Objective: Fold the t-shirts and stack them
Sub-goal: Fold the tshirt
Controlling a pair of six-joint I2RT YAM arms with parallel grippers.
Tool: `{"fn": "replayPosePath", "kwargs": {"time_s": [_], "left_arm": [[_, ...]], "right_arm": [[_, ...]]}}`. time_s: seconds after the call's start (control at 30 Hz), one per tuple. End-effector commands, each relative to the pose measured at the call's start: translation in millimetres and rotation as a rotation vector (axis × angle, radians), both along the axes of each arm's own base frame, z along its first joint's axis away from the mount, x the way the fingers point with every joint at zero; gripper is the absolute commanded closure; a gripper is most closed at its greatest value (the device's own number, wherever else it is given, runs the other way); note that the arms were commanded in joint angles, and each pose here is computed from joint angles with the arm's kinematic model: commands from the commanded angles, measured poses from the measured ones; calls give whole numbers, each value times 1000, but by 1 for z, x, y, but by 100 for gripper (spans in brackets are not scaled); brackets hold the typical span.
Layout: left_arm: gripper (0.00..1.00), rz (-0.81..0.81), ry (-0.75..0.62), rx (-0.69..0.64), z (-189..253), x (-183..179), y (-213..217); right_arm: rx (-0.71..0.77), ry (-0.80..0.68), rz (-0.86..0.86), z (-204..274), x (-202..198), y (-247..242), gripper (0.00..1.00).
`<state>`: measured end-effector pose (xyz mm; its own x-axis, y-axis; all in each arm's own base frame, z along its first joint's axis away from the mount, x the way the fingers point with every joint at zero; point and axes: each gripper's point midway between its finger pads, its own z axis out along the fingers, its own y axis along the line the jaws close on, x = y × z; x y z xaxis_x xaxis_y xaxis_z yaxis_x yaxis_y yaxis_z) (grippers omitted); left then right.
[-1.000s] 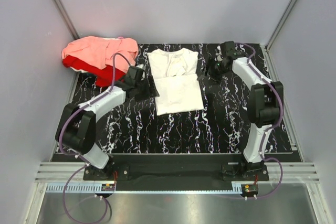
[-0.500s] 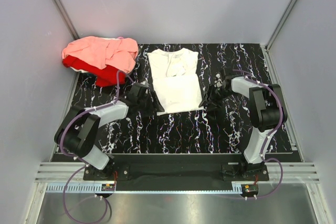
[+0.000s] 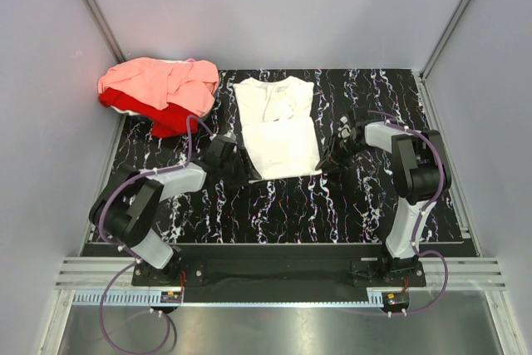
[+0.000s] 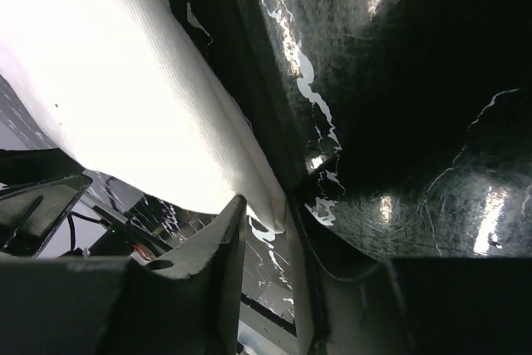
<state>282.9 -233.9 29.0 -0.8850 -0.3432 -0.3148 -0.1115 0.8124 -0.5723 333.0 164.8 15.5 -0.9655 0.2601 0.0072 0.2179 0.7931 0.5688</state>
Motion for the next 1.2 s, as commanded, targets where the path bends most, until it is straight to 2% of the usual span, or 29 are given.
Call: {"fn": "replayPosePath", "kwargs": {"time_s": [0.0,0.07,0.13,0.17,0.23,0.27,0.37,0.53,0.63,0.73,0.8,0.83,0.87,0.97,1.0,1.1,1.13,1.17], "left_arm": [[44,27,16,55,-17,1,6],[52,32,20,64,-20,1,7],[64,33,19,71,-22,1,7],[76,36,18,78,-24,1,9],[89,41,15,91,-23,5,8],[100,45,24,106,-27,6,10],[100,25,11,120,-22,10,4],[100,-15,-19,168,0,-6,-4],[100,-33,-13,159,14,-30,-9],[100,-43,-18,141,24,-57,-15],[100,-65,-39,114,37,-79,-24],[100,-74,-18,134,33,-93,-19],[100,-99,-46,123,43,-106,-23],[100,-102,-25,127,46,-141,-15],[100,-79,6,119,46,-151,-11],[100,-79,15,70,59,-177,-10],[100,-80,8,61,66,-180,-10],[100,-79,-22,32,84,-180,-13]], "right_arm": [[-7,-40,8,-1,13,0,68],[-8,-40,5,-1,15,0,71],[-8,-38,5,-1,15,0,77],[-8,-37,4,-2,16,0,79],[-7,-37,7,-2,16,0,83],[-7,-36,6,-2,16,0,86],[7,-36,6,2,13,2,95],[-3,-60,-29,29,-2,-3,100],[8,-15,-102,34,-37,-6,100],[85,-40,-160,56,-61,-1,100],[97,2,-176,49,-93,0,100],[118,-33,-206,64,-100,0,100],[106,13,-226,55,-121,-3,100],[144,18,-279,68,-158,2,100],[176,-28,-286,84,-168,6,100],[147,-19,-332,91,-192,-4,100],[173,-72,-344,108,-194,-6,100],[154,-66,-364,110,-200,-10,100]]}}
